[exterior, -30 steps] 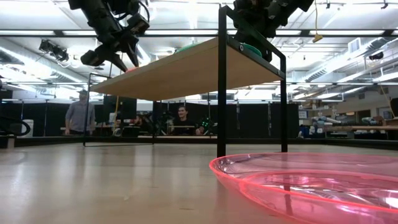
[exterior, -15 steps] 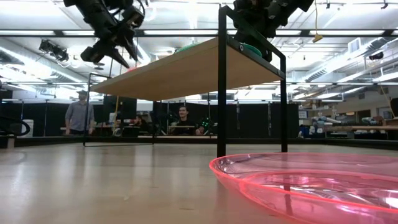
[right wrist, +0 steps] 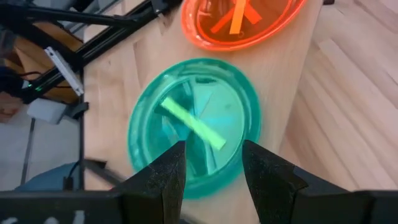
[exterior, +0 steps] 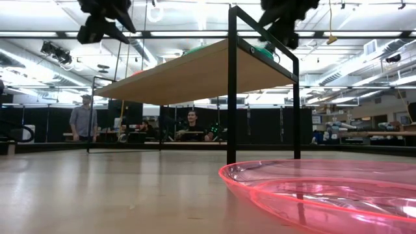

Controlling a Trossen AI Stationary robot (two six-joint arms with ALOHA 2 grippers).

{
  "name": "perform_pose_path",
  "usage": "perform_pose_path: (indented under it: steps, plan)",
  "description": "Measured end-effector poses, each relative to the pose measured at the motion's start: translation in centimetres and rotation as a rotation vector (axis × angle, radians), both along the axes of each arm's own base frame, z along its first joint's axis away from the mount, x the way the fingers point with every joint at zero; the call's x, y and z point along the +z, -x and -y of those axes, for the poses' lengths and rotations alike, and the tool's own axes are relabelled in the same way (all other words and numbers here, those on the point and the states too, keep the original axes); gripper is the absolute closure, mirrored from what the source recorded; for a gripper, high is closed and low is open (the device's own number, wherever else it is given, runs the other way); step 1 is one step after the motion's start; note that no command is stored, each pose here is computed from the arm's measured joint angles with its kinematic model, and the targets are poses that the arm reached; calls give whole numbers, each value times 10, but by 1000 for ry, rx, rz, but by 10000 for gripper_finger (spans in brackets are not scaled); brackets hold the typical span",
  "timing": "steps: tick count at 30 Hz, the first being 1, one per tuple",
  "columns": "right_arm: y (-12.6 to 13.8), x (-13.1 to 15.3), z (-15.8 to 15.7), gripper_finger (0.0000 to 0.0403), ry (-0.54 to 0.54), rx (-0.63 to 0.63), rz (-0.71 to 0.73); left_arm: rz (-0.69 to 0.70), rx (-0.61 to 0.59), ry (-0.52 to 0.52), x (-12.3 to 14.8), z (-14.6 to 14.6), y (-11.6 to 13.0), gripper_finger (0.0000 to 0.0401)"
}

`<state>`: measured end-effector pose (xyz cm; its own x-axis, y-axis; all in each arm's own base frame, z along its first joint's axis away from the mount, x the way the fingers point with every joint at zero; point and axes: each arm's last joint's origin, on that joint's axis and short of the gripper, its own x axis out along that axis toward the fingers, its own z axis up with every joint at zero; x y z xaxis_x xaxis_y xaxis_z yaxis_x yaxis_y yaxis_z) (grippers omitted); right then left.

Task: Place and stack plates onto a shelf
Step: Stack the pink plate on top of the green plate on the shelf

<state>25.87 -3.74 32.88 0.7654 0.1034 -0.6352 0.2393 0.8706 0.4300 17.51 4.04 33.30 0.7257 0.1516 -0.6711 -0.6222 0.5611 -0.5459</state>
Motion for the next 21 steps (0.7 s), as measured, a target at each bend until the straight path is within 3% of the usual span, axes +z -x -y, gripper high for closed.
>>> perform_pose_path:
  steps: [10,21]
  plan:
    - [39,27,-36,240,5,47,56,15,-109,-161,1,46,-11,264]
    - [46,25,-100,240,-57,154,18,154,-212,-252,12,72,-16,264]
